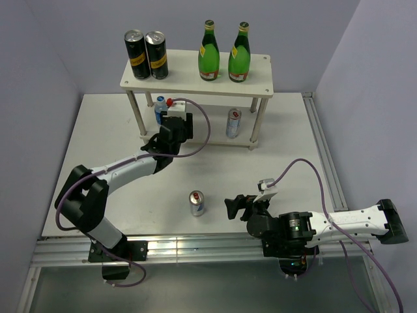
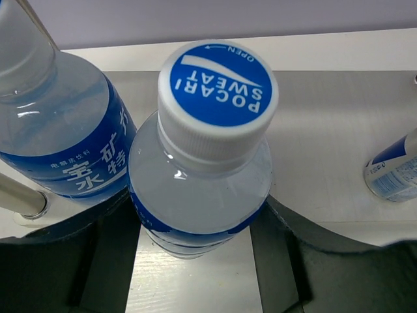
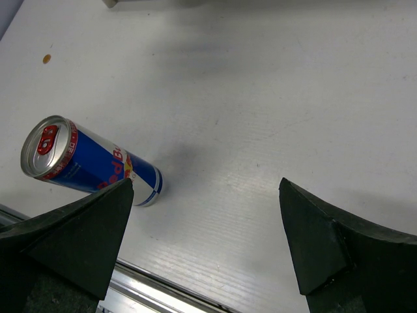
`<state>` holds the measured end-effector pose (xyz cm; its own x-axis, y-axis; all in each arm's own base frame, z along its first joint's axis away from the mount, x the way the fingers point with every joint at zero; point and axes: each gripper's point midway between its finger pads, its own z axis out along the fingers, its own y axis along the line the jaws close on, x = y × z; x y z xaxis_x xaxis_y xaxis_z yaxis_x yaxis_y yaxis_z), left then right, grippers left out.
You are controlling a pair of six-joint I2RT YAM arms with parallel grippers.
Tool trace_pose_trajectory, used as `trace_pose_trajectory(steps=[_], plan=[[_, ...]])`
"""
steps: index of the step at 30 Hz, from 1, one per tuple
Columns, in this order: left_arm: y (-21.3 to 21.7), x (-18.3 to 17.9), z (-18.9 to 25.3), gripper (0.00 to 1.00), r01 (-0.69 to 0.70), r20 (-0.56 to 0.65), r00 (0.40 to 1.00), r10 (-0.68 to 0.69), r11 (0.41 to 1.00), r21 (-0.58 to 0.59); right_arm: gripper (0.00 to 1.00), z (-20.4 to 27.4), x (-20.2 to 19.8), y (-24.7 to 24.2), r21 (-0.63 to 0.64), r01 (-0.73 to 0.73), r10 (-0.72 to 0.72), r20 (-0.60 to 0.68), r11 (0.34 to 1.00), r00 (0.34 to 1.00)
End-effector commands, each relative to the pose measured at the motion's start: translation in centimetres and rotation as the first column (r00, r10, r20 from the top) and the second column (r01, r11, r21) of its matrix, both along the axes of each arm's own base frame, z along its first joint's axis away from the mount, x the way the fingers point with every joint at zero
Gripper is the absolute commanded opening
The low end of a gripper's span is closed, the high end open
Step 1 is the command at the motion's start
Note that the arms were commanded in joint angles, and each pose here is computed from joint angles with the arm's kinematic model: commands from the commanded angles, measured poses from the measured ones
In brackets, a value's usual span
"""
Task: Place and organize the beverage onto the shelf
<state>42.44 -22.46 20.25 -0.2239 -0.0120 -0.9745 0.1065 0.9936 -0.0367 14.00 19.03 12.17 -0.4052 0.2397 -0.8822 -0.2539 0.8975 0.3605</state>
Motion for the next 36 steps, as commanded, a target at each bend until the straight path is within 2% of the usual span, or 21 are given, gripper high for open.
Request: trace_pose_trajectory(steps=[1,14,22,24,25,27,28,31,32,36], plan=[[0.8,1.9,8.6,0.0,-0.038,0.235,0.969,0.075,0.987,-0.158,1.0,1.5,0.3,0.2,0.049,0.022,-0.023,0.021,0.999,1.0],[3.1,3.9,8.5,0.0,-0.114,0.266,0.951,0.155,0.98,-0.163,1.0,1.3,0.2,0.5,0.027,0.017,-0.018,0.023,0.999,1.0],[3.4,5.2,6.7,0.0,-0.137,0.241,0.955,0.172,0.978,-0.157,1.0,1.3,0.3,0.6,0.026,0.019,-0.019,0.023,0.999,1.0],[3.5,5.3,6.4,0.07,-0.144,0.238,0.954,0.18,0.976,-0.162,1.0,1.3,0.3,0.6,0.026,0.019,-0.019,0.023,0.999,1.0],[3.4,5.3,6.2,0.2,-0.144,0.235,0.955,0.182,0.975,-0.167,1.0,1.3,0.2,0.6,0.023,0.017,-0.018,0.023,1.0,1.0],[3.6,5.3,6.1,0.35,-0.151,0.236,0.953,0.19,0.973,-0.172,1.0,1.3,0.2,0.6,0.024,0.017,-0.018,0.023,1.0,1.0],[3.7,5.3,5.9,0.49,-0.153,0.234,0.953,0.192,0.973,-0.174,1.0,1.3,0.3,0.6,0.025,0.019,-0.02,0.022,0.999,1.0],[3.8,5.0,5.9,0.66,-0.153,0.232,0.954,0.192,0.972,-0.177,1.0,1.3,0.3,0.5,0.025,0.021,-0.021,0.022,0.999,1.0],[3.8,5.0,6.0,0.74,-0.153,0.23,0.954,0.193,0.972,-0.179,1.0,1.3,0.2,0.5,0.022,0.019,-0.02,0.023,1.0,1.0],[4.0,4.6,5.6,0.84,-0.148,0.224,0.956,0.187,0.973,-0.177,1.0,1.3,0.3,0.4,0.028,0.021,-0.022,0.022,0.999,1.0]])
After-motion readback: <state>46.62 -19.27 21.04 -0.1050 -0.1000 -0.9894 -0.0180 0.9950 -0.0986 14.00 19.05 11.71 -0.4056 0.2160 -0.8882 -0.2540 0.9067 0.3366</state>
